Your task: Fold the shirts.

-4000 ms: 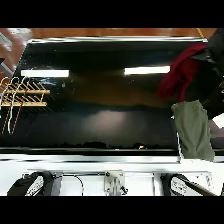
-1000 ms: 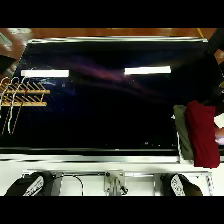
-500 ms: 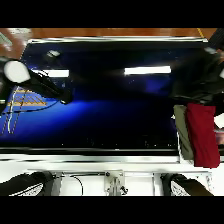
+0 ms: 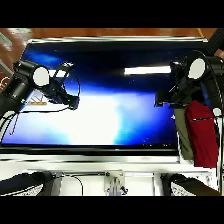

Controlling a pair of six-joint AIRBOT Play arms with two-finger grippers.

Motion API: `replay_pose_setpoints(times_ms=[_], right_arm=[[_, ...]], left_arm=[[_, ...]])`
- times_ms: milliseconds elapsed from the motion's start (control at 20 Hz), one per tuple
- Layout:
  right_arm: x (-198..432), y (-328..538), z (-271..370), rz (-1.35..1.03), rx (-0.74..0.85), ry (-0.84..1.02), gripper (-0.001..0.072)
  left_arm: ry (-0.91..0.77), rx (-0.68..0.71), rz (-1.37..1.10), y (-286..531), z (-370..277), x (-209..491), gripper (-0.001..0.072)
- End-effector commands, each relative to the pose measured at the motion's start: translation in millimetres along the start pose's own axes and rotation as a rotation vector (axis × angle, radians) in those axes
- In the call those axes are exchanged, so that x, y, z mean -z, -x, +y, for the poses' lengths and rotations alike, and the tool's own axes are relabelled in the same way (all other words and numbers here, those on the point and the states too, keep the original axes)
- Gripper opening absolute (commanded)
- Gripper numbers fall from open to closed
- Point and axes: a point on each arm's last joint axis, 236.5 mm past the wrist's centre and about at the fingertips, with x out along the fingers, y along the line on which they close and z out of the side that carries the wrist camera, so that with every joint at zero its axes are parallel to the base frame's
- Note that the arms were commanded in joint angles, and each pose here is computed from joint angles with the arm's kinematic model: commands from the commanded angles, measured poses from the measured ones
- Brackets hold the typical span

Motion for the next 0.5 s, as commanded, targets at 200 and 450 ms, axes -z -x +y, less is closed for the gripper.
replay_pose_setpoints(times_ms=[200,450], right_arm=[[1.3,-1.8,1.7,0.011,-0.001,0.005,0.0700],[1.3,-1.8,1.7,0.011,-0.001,0.005,0.0700]], left_arm=[[0.026,-0.006,0.015,-0.8,0.1,3.2,0.0661],[0.026,-0.006,0.015,-0.8,0.2,3.2,0.0660]])
